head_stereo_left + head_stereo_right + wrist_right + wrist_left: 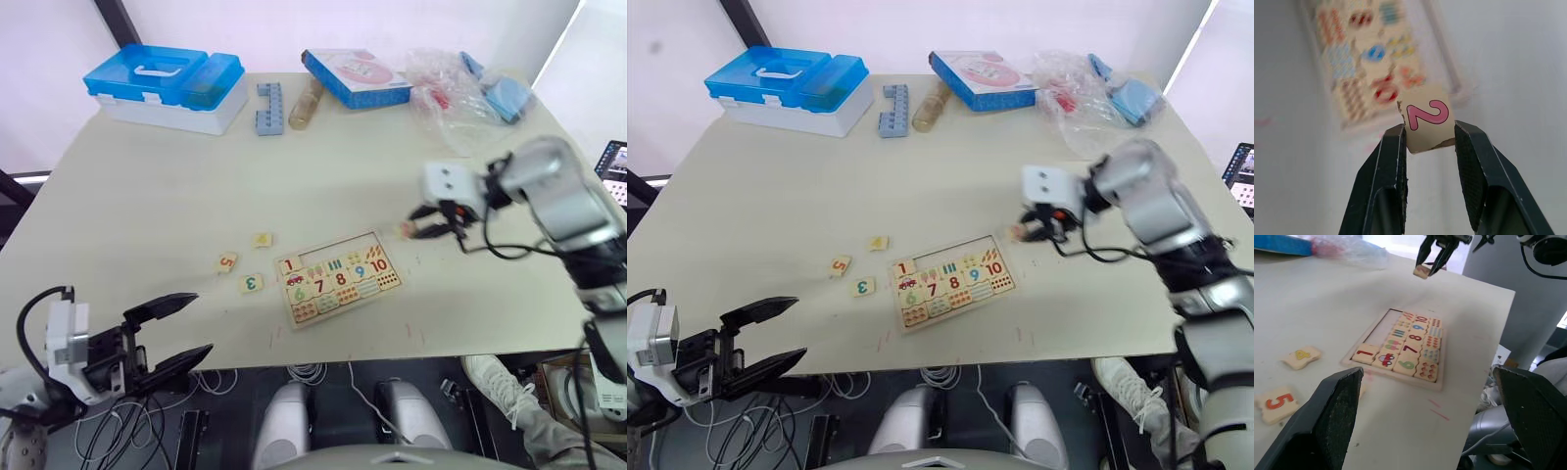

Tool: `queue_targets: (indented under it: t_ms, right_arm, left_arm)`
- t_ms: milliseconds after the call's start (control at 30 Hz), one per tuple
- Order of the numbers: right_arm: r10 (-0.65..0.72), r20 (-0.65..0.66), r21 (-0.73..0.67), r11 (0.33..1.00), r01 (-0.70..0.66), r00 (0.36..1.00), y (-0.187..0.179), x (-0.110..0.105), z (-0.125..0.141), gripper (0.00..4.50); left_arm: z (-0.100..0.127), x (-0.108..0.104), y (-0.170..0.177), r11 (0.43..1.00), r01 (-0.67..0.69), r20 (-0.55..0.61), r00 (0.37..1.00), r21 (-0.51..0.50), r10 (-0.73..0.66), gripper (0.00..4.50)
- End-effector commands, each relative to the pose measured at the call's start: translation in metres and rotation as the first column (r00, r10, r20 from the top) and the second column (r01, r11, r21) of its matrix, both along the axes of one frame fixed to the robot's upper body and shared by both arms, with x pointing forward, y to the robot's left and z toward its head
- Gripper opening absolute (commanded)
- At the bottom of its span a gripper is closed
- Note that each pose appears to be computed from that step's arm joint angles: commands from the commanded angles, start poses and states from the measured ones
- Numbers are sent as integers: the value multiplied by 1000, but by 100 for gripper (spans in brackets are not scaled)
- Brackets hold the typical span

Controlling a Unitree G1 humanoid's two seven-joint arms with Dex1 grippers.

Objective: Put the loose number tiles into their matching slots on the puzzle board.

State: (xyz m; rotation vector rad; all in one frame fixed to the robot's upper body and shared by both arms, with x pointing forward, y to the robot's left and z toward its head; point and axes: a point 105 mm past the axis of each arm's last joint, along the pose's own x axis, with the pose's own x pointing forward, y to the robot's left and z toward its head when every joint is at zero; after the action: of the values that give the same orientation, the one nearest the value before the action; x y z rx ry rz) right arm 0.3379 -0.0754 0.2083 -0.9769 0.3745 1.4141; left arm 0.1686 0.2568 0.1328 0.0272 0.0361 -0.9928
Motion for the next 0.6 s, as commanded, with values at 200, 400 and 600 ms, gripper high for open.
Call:
queue_targets:
  t_ms: [200,400,600]
  right_arm:
    - [112,49,-84,991,-108,993,68,10,9,87]
    - [166,24,-120,979,-162,986,106,15,-13,87]
    - [184,-11,-148,972,-184,983,128,15,-34,87]
  left_arm:
    - [2,-11,9,998,-69,25,997,10,69,450]
    - [2,-16,8,996,-90,28,996,8,90,450]
    - [3,-18,9,993,-114,34,993,7,114,450]
